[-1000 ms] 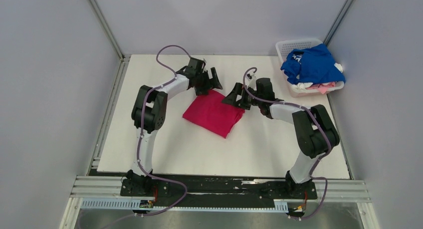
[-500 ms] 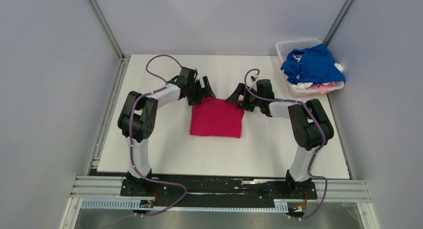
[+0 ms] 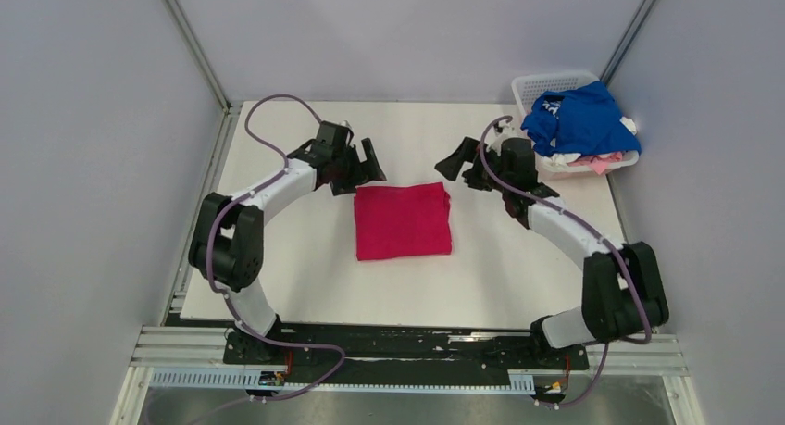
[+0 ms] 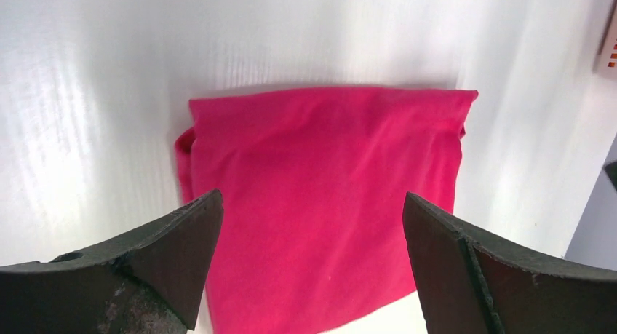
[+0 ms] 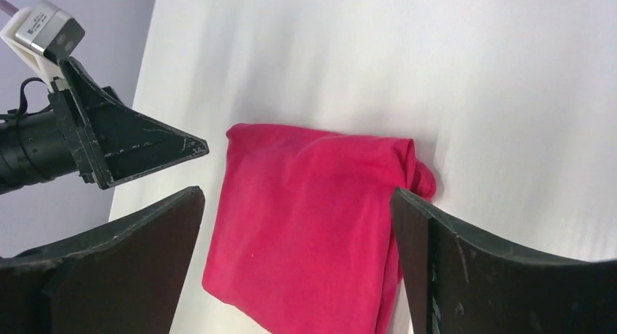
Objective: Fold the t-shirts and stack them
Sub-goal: Smooth out wrinkles on the folded tshirt, then put the neatly folded tshirt into the corner of the board with the left arm
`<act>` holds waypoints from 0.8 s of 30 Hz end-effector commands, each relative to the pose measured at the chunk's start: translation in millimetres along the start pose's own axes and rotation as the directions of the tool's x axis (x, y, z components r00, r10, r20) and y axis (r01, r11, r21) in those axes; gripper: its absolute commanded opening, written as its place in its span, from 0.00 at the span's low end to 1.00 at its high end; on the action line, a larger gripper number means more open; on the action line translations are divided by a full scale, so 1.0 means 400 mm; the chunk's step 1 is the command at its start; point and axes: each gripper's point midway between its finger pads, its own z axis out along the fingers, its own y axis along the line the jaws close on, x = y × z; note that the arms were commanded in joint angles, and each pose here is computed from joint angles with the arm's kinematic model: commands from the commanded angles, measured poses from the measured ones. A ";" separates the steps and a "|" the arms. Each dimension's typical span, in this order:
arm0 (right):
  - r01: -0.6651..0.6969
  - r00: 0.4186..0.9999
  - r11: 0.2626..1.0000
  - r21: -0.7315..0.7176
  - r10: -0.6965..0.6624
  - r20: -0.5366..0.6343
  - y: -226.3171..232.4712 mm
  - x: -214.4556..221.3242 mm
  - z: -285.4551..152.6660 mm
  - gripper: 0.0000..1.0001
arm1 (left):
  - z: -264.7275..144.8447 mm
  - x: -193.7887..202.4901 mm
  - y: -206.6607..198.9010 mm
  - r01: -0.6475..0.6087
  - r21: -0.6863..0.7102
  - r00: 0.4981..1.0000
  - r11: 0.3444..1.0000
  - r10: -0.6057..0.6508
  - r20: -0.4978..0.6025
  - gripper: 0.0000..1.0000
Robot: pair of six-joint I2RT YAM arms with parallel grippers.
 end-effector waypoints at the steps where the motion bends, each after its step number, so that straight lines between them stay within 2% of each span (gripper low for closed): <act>1: -0.043 0.991 0.992 0.121 0.028 0.128 -0.045 -0.006 -0.102 1.00 | -0.083 0.011 0.061 -0.037 -0.119 0.999 0.992 0.041 0.032 1.00; 5: -0.076 0.983 0.979 0.190 0.041 0.181 -0.084 0.035 -0.189 1.00 | -0.079 0.054 0.109 -0.042 -0.163 0.999 0.986 0.043 0.001 1.00; 9: -0.078 0.972 0.967 0.243 0.020 0.233 -0.108 0.049 -0.262 1.00 | -0.051 0.102 0.125 -0.033 -0.150 0.998 0.988 0.024 -0.061 0.98; 15: -0.065 0.970 0.942 0.329 -0.018 0.243 -0.146 0.070 -0.317 1.00 | 0.005 0.149 0.121 -0.041 -0.141 0.993 0.989 0.026 -0.112 0.83; 17: -0.072 0.969 0.940 0.334 -0.013 0.246 -0.149 0.074 -0.325 1.00 | 0.027 0.160 0.129 -0.051 -0.168 0.992 0.984 0.030 -0.125 0.74; 19: -0.085 0.967 0.938 0.336 -0.004 0.254 -0.152 0.077 -0.330 1.00 | 0.049 0.169 0.143 -0.054 -0.202 0.990 0.978 0.027 -0.135 0.60; 20: -0.089 0.966 0.938 0.336 0.000 0.258 -0.153 0.078 -0.331 1.00 | 0.061 0.173 0.152 -0.053 -0.221 0.990 0.974 0.022 -0.141 0.47; 21: -0.090 0.966 0.938 0.336 0.000 0.260 -0.153 0.078 -0.332 1.00 | 0.067 0.170 0.160 -0.061 -0.246 0.991 0.967 0.030 -0.128 0.42; 22: -0.090 0.966 0.937 0.336 0.000 0.260 -0.154 0.080 -0.333 1.00 | 0.076 0.170 0.165 -0.062 -0.262 0.991 0.963 0.030 -0.128 0.29; 23: -0.085 0.966 0.938 0.336 -0.005 0.259 -0.154 0.082 -0.334 1.00 | 0.077 0.167 0.177 -0.072 -0.297 0.992 0.952 0.037 -0.120 0.24; 24: -0.079 0.966 0.937 0.340 -0.012 0.258 -0.157 0.082 -0.335 1.00 | 0.083 0.156 0.178 -0.076 -0.313 0.993 0.947 0.043 -0.111 0.14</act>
